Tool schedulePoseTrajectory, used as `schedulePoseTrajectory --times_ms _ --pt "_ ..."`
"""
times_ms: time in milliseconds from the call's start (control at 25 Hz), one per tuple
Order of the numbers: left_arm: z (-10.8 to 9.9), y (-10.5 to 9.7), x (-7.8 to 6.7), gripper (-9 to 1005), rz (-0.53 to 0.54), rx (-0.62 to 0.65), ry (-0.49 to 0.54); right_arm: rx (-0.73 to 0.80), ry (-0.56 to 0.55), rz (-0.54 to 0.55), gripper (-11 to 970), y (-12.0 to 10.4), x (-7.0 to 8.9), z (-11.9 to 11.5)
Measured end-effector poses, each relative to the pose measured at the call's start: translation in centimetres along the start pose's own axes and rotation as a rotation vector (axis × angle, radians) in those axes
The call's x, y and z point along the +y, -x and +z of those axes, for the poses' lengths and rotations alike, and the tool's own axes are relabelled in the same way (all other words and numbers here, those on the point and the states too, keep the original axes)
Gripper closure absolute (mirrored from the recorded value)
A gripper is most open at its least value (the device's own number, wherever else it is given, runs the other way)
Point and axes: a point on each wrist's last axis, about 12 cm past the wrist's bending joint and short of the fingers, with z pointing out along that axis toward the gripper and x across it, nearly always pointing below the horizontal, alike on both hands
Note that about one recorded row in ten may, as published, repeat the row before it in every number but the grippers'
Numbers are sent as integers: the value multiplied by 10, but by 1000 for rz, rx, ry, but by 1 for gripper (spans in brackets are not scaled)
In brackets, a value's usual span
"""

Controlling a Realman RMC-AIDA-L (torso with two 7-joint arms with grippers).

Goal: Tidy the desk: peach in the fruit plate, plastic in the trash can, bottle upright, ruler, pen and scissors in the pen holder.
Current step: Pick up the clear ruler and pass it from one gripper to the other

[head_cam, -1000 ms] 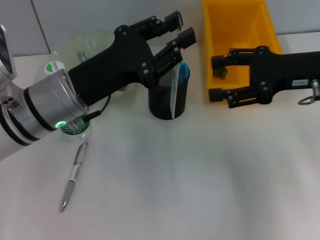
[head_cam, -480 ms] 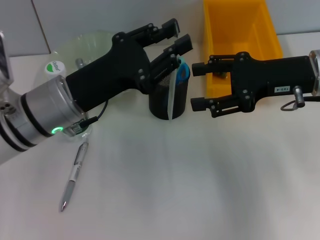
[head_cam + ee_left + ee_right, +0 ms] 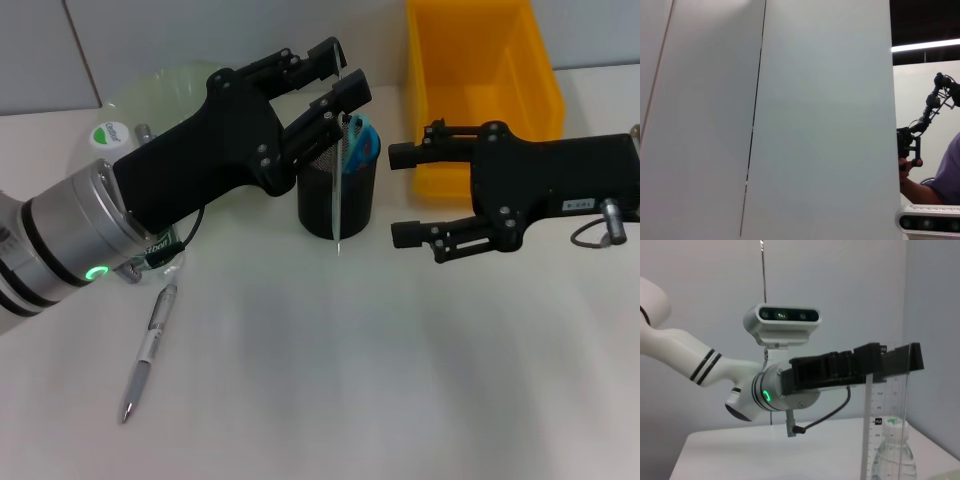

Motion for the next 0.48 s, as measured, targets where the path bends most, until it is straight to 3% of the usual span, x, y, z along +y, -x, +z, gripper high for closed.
schedulePoseTrajectory --times_ms 480 --pt "2 -2 -5 630 -11 -3 -24 -18 -29 -48 175 -3 1 0"
